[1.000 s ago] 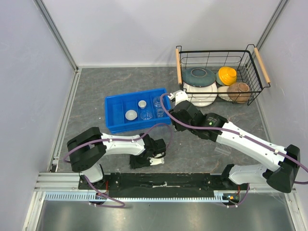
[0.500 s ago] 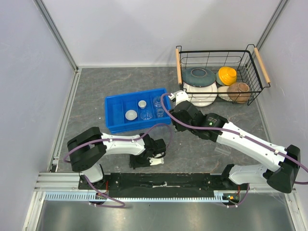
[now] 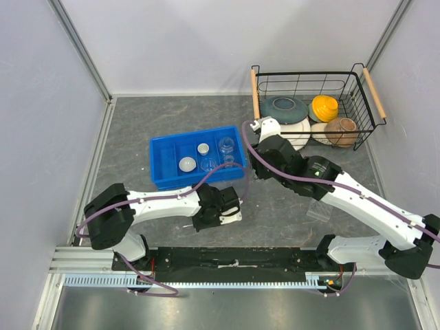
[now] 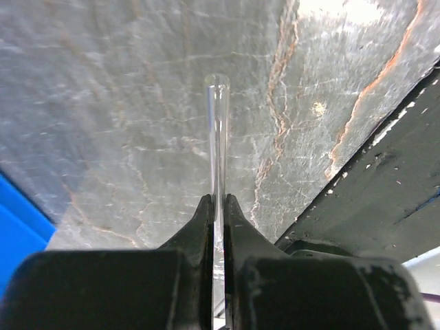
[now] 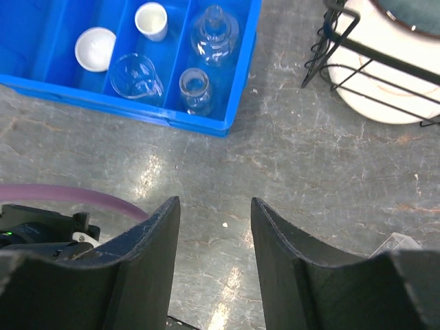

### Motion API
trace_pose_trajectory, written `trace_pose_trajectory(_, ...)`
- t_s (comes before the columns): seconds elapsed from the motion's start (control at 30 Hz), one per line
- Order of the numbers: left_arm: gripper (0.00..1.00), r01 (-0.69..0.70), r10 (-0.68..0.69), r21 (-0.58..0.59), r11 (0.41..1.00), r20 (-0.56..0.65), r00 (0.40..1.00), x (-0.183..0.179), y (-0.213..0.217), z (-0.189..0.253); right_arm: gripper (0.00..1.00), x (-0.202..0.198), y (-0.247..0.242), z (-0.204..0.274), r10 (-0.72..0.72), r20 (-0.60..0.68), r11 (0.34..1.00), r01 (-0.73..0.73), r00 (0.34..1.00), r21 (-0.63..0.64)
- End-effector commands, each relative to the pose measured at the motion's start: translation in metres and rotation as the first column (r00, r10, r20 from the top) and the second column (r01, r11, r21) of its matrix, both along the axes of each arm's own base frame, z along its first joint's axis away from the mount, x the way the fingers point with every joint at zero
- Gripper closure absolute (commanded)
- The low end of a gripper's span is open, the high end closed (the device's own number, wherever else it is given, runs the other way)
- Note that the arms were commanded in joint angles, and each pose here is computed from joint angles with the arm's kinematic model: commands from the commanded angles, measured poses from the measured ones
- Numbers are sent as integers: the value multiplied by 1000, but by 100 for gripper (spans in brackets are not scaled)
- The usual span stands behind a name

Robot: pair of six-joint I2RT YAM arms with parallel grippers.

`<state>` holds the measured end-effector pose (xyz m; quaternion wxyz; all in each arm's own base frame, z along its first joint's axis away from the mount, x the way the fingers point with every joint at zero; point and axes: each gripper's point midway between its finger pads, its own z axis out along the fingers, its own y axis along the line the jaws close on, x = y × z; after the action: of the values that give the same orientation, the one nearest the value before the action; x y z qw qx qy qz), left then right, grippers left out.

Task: Organize the chemistry lab equipment

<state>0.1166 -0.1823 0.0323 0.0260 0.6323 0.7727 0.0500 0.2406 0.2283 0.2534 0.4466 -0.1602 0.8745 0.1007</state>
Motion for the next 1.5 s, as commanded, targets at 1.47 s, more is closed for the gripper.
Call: trace_pose_trajectory(1.47, 98, -832, 896, -431, 349, -109, 431, 255, 81, 104, 52, -13, -24, 66, -68, 140, 993, 53, 988, 107)
